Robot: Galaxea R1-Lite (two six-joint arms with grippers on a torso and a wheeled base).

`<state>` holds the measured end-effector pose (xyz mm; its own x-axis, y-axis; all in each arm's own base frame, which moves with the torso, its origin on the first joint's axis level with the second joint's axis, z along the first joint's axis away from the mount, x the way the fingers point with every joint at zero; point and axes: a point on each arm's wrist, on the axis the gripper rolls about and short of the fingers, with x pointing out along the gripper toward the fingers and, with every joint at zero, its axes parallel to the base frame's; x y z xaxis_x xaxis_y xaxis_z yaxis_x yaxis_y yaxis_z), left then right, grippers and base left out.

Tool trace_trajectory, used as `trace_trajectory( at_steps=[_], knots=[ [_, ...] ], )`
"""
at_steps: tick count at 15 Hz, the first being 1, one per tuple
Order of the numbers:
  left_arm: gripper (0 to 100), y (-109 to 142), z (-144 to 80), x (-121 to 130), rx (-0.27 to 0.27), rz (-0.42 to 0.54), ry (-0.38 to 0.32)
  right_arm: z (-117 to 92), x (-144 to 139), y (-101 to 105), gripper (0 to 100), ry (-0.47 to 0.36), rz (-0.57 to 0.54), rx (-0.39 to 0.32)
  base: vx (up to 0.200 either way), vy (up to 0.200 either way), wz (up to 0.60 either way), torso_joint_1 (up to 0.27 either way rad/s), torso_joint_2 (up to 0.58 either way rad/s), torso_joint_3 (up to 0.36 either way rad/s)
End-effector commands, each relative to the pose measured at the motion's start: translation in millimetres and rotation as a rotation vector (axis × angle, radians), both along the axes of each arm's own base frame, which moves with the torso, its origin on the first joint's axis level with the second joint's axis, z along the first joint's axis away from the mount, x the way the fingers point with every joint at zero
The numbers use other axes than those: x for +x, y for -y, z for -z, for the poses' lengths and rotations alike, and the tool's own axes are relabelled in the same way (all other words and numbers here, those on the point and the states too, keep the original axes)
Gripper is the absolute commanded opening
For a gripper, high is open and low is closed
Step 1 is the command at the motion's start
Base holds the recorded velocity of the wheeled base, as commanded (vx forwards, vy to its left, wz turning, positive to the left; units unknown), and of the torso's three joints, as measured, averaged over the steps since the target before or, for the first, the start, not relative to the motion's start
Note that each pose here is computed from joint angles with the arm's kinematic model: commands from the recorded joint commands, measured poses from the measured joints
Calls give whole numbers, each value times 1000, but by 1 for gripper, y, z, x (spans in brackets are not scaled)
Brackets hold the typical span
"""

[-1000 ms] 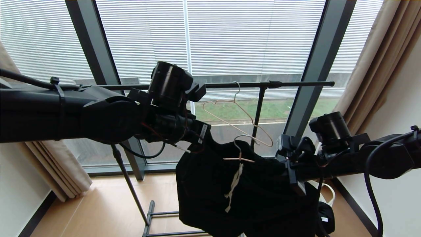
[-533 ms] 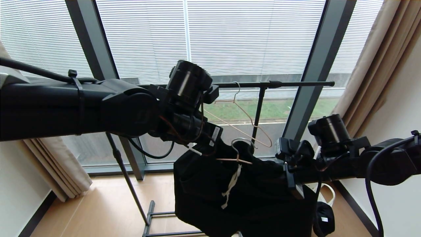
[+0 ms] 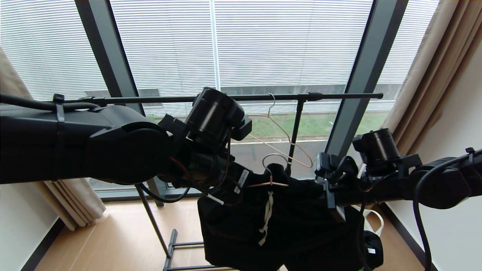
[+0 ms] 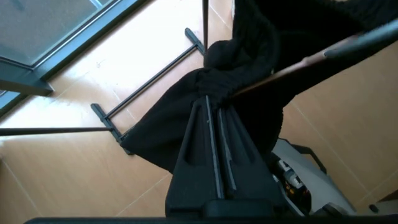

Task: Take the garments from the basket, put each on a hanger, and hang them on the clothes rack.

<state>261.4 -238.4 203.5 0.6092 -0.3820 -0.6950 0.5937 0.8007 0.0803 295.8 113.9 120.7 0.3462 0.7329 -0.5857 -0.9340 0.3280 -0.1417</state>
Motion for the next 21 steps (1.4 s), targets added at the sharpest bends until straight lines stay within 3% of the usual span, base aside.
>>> trace_trajectory(
  at_steps=[1, 7, 9, 14, 17, 21],
  knots=[
    [0, -4, -9, -9, -14, 9, 16, -1, 3, 1, 0, 0, 9, 4, 0, 0, 0, 0, 0, 0],
    [0, -13, -3, -30, 74, 109, 27, -3, 5, 1, 0, -39, 30, 46, 0, 0, 0, 0, 0, 0],
    [0, -12, 0, -33, 81, 118, 19, -6, 6, 0, 0, -71, 33, 109, 0, 0, 0, 0, 0, 0],
    [0, -11, 9, -40, 102, 136, -7, -10, 8, -1, 0, -101, 78, 175, 0, 0, 0, 0, 0, 0],
    [0, -5, 19, -40, 116, 141, -30, -11, 5, -3, 0, -102, 63, 251, 0, 0, 0, 0, 0, 0],
    [0, 2, 25, -31, 94, 121, -27, -12, -2, -7, 0, -76, 53, 293, 0, 0, 0, 0, 0, 0]
  ],
)
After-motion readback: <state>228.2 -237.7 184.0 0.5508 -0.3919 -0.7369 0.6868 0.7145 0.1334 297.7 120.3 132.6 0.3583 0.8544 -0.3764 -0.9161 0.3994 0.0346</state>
